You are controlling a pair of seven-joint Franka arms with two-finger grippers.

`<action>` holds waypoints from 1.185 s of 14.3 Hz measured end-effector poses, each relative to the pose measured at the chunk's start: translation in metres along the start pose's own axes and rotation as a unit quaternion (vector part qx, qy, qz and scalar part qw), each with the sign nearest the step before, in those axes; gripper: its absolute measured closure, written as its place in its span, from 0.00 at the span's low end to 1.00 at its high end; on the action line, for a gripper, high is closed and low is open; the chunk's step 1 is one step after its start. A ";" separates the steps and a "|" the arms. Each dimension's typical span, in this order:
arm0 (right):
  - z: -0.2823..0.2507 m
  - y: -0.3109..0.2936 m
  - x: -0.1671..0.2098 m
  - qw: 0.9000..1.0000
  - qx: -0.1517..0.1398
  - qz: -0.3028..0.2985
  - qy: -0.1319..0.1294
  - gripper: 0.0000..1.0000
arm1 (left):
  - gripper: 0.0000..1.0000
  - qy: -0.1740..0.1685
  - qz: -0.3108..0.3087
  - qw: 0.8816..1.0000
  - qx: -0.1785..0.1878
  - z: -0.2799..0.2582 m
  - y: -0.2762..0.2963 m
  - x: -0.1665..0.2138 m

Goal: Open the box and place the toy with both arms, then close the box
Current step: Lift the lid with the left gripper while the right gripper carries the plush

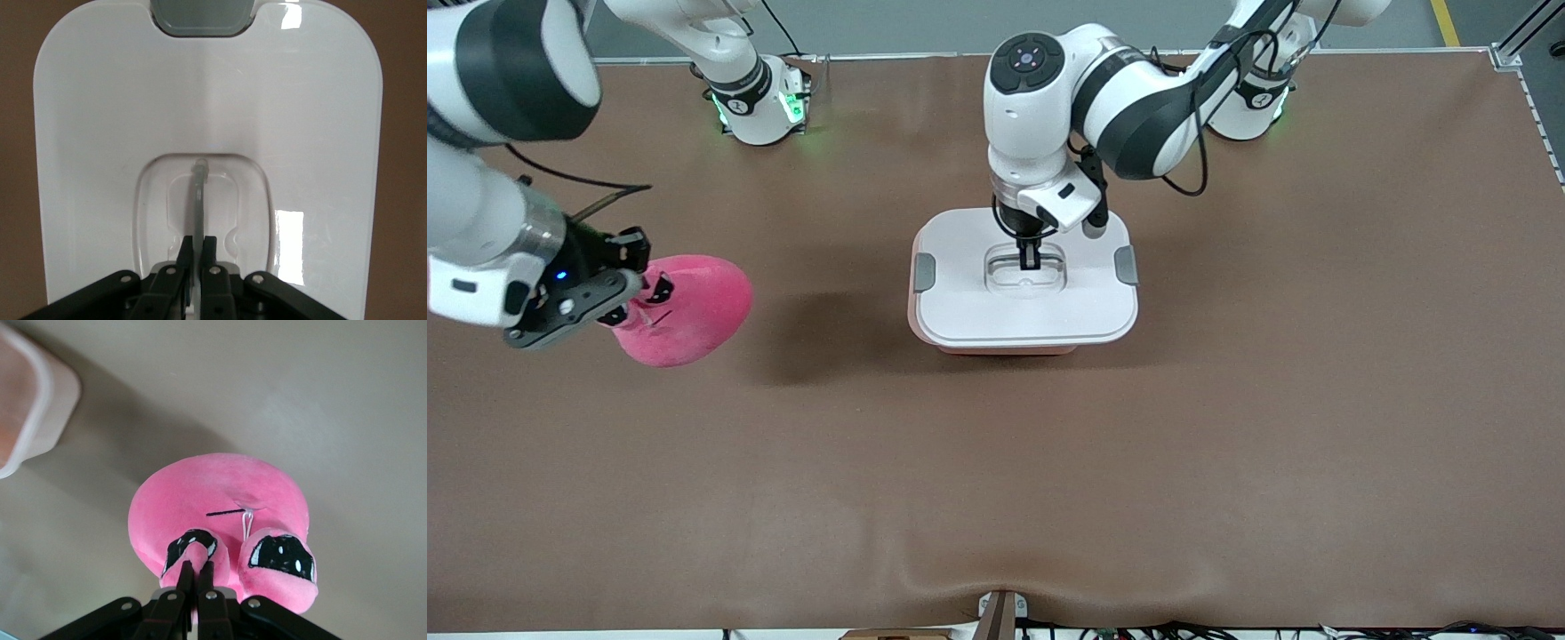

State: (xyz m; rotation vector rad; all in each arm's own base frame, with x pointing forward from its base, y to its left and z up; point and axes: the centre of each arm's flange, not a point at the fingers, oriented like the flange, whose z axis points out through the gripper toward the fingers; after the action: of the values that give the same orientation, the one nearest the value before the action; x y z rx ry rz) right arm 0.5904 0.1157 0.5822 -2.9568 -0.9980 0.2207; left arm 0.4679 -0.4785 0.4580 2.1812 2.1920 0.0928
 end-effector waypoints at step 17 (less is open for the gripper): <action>-0.025 -0.316 0.070 0.917 -0.062 -0.383 0.093 0.95 | 0.93 -0.005 0.122 0.991 0.045 -0.063 0.073 0.151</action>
State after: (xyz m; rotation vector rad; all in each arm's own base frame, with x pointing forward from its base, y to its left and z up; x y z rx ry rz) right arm 0.4588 0.4105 0.6159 -2.3539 -2.0620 -0.1429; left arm 0.5355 -0.3280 0.5275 2.4840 1.9502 -0.0084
